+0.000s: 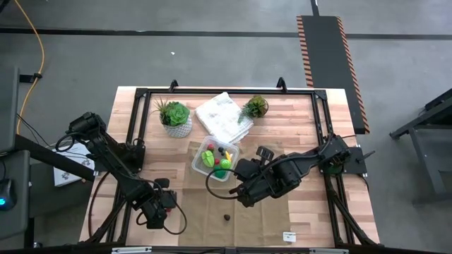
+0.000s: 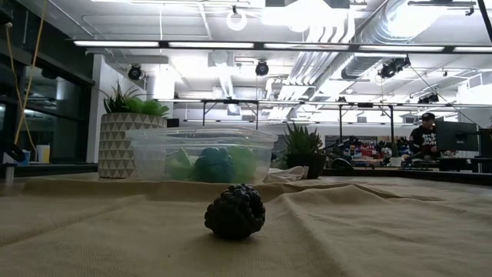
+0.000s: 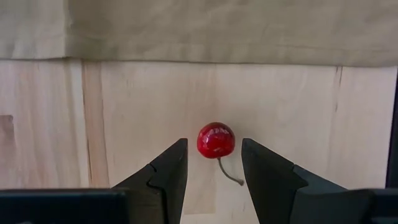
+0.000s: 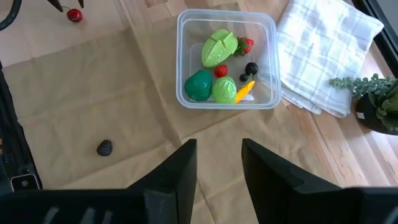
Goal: Pick and placing Produce into tupperware
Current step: Put the red cherry into transparent bin
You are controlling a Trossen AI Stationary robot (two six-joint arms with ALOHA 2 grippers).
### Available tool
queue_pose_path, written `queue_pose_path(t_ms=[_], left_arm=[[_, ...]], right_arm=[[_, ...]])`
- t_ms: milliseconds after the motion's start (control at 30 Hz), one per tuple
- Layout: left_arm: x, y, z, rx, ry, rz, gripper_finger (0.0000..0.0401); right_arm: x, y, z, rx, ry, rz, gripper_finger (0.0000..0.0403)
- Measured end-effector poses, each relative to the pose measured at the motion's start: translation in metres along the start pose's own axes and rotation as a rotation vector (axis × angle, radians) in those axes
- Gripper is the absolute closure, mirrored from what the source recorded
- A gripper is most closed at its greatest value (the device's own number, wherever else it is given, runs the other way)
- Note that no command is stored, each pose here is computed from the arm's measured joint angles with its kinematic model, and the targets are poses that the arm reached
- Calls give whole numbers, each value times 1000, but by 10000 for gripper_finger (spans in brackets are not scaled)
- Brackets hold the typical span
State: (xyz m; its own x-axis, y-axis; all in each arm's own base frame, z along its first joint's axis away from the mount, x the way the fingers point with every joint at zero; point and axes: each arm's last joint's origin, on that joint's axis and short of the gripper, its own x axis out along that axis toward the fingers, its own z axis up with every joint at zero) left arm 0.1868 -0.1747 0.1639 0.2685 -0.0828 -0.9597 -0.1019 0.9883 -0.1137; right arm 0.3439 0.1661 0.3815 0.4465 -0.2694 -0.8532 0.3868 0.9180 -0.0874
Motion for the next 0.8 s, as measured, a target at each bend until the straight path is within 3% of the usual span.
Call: queue_pose_path(t_ms=[800], left_arm=[[3,-4,3,3,-29,-20,261]], right_arm=[[1,-3,2,6,-18,-23,284]])
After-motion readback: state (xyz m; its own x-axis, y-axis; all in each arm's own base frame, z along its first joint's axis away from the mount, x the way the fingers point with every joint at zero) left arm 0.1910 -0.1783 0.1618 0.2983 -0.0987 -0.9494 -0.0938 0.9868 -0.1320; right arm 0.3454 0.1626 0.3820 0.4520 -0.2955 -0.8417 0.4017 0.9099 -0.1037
